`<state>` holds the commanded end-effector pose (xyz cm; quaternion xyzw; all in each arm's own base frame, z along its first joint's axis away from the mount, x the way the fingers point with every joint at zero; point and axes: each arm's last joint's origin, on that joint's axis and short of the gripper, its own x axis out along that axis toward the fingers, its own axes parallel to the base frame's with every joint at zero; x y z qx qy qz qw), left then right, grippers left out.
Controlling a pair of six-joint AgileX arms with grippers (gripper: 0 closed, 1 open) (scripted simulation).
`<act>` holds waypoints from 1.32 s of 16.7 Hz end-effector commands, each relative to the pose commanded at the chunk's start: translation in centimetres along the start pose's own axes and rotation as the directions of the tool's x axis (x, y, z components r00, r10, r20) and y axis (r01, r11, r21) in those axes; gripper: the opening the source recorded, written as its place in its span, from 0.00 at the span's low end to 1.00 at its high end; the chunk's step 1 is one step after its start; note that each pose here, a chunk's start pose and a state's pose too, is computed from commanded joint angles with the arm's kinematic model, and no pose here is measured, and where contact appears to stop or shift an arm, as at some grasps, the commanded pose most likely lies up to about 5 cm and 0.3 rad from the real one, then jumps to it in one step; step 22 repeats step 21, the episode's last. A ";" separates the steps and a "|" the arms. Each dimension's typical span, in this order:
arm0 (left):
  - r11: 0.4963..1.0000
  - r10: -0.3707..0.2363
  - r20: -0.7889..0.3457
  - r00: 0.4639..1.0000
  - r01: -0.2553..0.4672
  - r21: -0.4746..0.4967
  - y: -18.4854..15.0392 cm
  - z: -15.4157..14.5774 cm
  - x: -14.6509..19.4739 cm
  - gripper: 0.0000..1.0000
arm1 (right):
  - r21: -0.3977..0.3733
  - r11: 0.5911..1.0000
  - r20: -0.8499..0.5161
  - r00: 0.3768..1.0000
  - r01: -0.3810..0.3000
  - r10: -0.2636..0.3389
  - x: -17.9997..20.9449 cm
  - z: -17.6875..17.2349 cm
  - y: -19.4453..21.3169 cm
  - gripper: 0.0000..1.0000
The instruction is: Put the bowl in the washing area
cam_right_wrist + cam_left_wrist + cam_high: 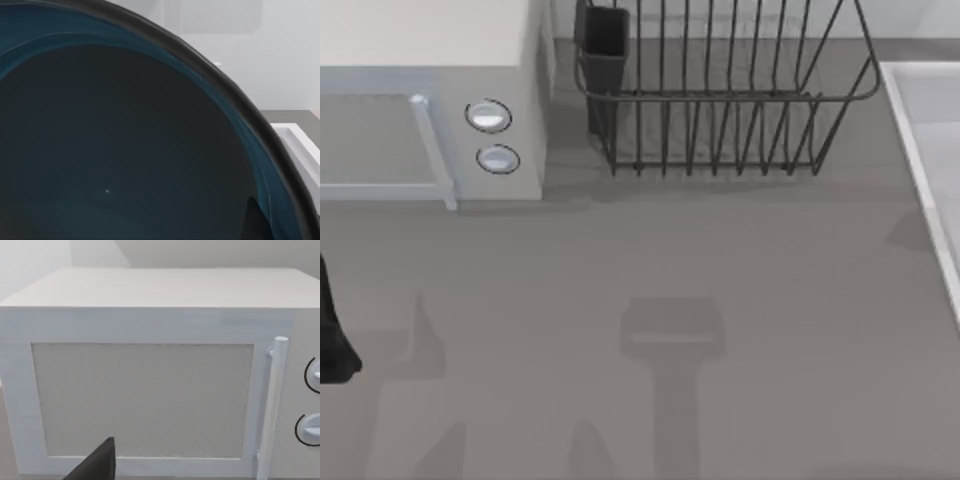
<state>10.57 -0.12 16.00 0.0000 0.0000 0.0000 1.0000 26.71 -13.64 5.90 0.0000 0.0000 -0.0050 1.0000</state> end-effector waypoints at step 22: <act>1.000 0.000 0.000 1.000 0.000 0.000 0.0 0.0 0.0 1.00 | 0.000 1.000 0.000 1.000 0.000 0.000 0.0 0.0 0.0 1.00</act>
